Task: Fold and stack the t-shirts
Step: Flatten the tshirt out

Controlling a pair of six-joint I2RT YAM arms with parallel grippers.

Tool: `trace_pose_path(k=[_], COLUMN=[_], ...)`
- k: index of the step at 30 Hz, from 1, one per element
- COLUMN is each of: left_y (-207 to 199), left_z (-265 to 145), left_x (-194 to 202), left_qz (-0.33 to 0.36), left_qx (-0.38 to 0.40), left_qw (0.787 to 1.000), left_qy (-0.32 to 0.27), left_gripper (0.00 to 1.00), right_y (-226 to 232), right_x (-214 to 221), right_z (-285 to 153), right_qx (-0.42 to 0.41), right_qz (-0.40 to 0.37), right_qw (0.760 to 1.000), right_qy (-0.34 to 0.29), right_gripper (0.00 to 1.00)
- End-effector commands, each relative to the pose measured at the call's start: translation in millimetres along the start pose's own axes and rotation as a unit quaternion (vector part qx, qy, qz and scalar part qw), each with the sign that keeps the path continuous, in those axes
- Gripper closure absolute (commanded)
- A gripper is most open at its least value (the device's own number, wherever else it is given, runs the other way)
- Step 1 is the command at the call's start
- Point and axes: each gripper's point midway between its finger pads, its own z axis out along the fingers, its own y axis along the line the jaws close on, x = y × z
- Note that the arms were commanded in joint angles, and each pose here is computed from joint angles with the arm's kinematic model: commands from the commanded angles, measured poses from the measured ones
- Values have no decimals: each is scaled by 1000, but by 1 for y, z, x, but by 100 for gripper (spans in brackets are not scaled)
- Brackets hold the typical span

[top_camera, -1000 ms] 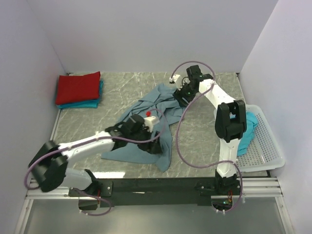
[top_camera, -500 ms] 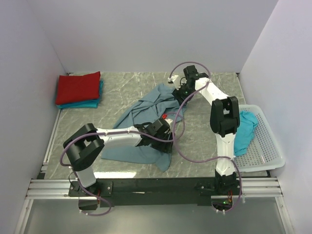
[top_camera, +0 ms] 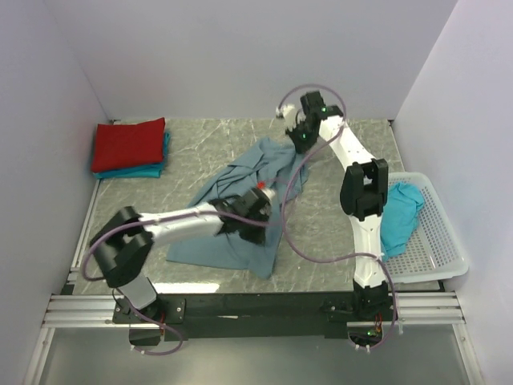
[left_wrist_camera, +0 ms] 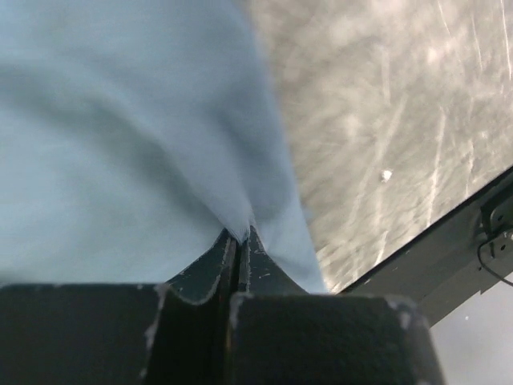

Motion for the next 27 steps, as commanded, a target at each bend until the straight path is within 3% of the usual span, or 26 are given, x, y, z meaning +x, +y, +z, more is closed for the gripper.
trace_pose_path(k=[1,3,6,7,8,9,10,11,14,15,16,17,18,20,21,22,23,24,25,26,27], left_y=[50,83,142,151,153,150,138,130,99,84,85,82,68,67,56,63,58,45,51,44,37], left_z=[-68,-110,-204,-261,-287,-316,-366,-390,-462,-493,-492,-499,-525,-503,-512,-482,-470,-466,-433,-427,-414], left_x=[-75,-112,-186,-224,-234,-246,-264,-269,-261,-247,-237,-226,-202,-178,-153,-141,-128,-108,-94,-78,-66], left_qz=[-34,-49,-85,-91,-84,-79,-67,-48,-9,7,10,17,32,46,62,62,70,89,83,82,89], left_qx=[-49,-70,-131,-140,-150,-154,-156,-159,-148,-141,-144,-144,-135,-119,-103,-99,-78,-45,-31,-5,23], left_qw=[993,984,953,929,922,909,884,871,830,809,808,802,781,795,788,811,822,824,850,852,862], left_qy=[-98,-153,-260,-329,-348,-379,-436,-462,-538,-571,-572,-579,-609,-593,-604,-574,-560,-557,-520,-516,-498], left_gripper=[100,100,100,100,100,100,100,100,100,100,100,100,100,100,100,100,100,100,100,100,100], right_y=[-37,-55,-56,-50,-39,-26,-17,2,38,44,49,66,70,103,110,121,143,152,164,182,190], right_x=[-72,-109,-155,-164,-176,-182,-185,-180,-157,-147,-136,-119,-105,-68,-53,-38,-5,13,32,71,90], right_z=[-65,-114,-199,-225,-282,-310,-332,-388,-464,-479,-477,-503,-508,-499,-491,-479,-449,-432,-413,-377,-361], right_qx=[94,154,200,200,212,200,200,215,231,239,233,243,253,230,236,226,195,188,169,132,121], right_qz=[-6,-8,-11,-13,-23,-22,-28,-38,-62,-69,-72,-81,-91,-117,-150,-164,-171,-212,-227,-224,-245], right_qw=[991,976,941,932,909,898,885,862,826,821,827,816,816,832,837,846,867,872,882,906,910], right_qy=[-92,-156,-272,-303,-359,-392,-419,-458,-510,-515,-507,-519,-512,-491,-470,-455,-426,-399,-378,-335,-312], right_gripper=[100,100,100,100,100,100,100,100,100,100,100,100,100,100,100,100,100,100,100,100,100])
